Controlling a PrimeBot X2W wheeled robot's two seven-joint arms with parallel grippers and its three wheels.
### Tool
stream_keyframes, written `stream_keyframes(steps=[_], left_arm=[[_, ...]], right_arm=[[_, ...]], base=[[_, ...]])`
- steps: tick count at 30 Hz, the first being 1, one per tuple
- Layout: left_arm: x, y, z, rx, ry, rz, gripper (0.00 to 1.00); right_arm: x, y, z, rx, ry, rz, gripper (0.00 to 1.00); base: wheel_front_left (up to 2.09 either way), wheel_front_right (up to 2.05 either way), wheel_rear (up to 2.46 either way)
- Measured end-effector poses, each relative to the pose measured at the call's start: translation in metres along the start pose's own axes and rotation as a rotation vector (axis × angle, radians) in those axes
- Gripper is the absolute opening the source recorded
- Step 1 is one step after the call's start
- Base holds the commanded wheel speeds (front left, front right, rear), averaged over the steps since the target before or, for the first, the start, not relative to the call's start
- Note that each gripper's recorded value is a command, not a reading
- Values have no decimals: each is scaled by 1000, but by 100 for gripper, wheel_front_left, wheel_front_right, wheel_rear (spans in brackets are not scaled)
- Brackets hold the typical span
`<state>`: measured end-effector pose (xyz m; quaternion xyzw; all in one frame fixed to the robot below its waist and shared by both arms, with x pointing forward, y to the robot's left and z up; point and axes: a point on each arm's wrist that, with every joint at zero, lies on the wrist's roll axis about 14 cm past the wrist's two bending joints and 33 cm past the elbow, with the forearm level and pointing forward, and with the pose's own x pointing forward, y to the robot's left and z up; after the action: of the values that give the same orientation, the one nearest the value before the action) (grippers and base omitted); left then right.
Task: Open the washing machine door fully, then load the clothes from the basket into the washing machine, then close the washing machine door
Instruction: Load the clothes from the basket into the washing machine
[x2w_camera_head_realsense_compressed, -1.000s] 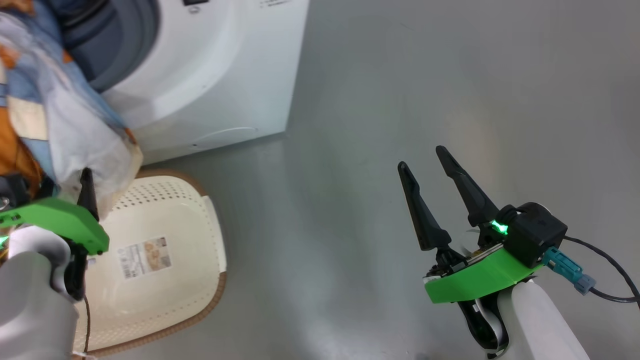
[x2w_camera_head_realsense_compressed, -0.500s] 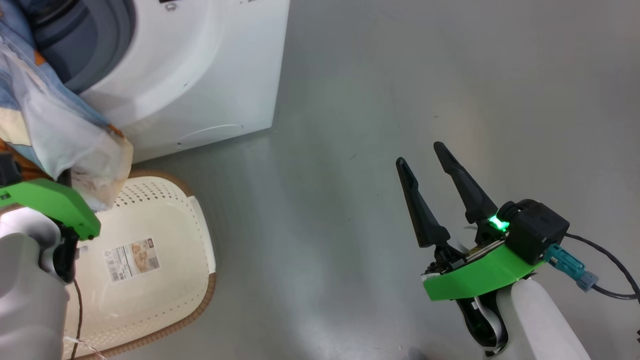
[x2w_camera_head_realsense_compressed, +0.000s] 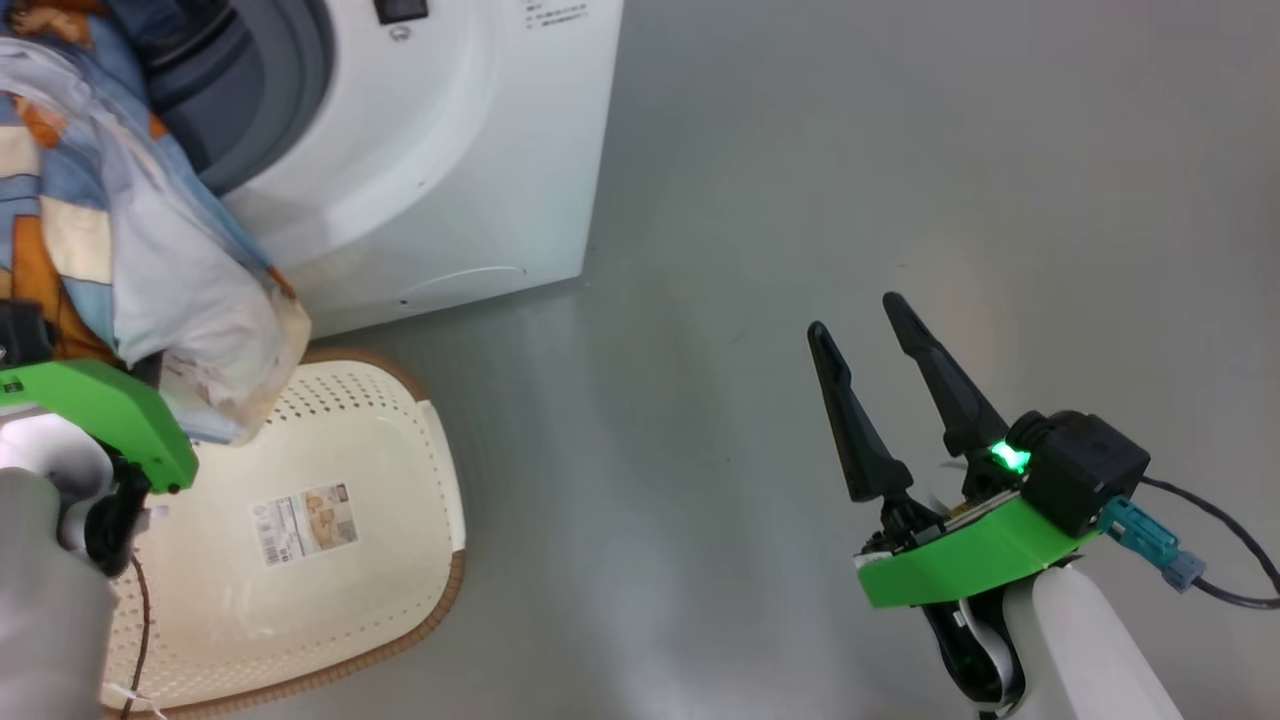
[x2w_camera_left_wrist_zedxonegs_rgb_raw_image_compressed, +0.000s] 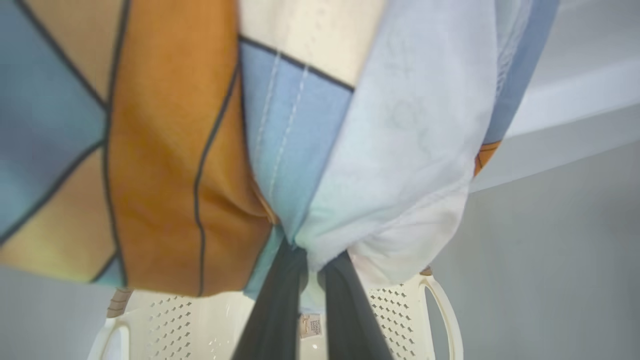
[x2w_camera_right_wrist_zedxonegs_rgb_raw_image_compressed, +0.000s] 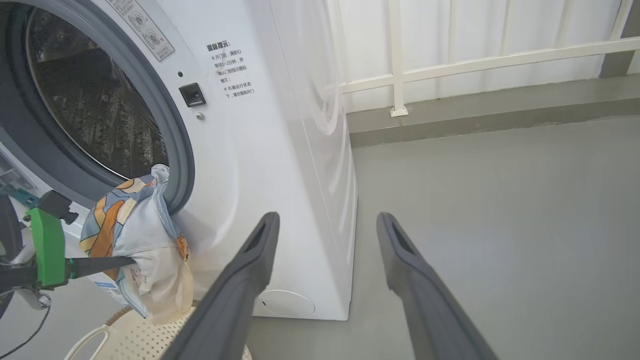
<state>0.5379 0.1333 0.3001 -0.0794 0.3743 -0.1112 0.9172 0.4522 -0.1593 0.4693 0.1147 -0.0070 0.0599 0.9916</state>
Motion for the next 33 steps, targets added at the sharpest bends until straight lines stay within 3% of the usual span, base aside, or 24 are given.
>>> stream_keyframes(steps=[6,20,33], left_arm=[[-24,6,14,15,3,-33,0],[-82,-14,101,57,-168,-99,0],[-55,-5,147,12,-229,-32,0]], right_arm=[[-1,9,1,7,-3,21,100],[-7,12,7,16,-14,24,100],[-10,-3,0,25,7,-17,100]], base=[[0,0,0],[0,0,0],[0,0,0]])
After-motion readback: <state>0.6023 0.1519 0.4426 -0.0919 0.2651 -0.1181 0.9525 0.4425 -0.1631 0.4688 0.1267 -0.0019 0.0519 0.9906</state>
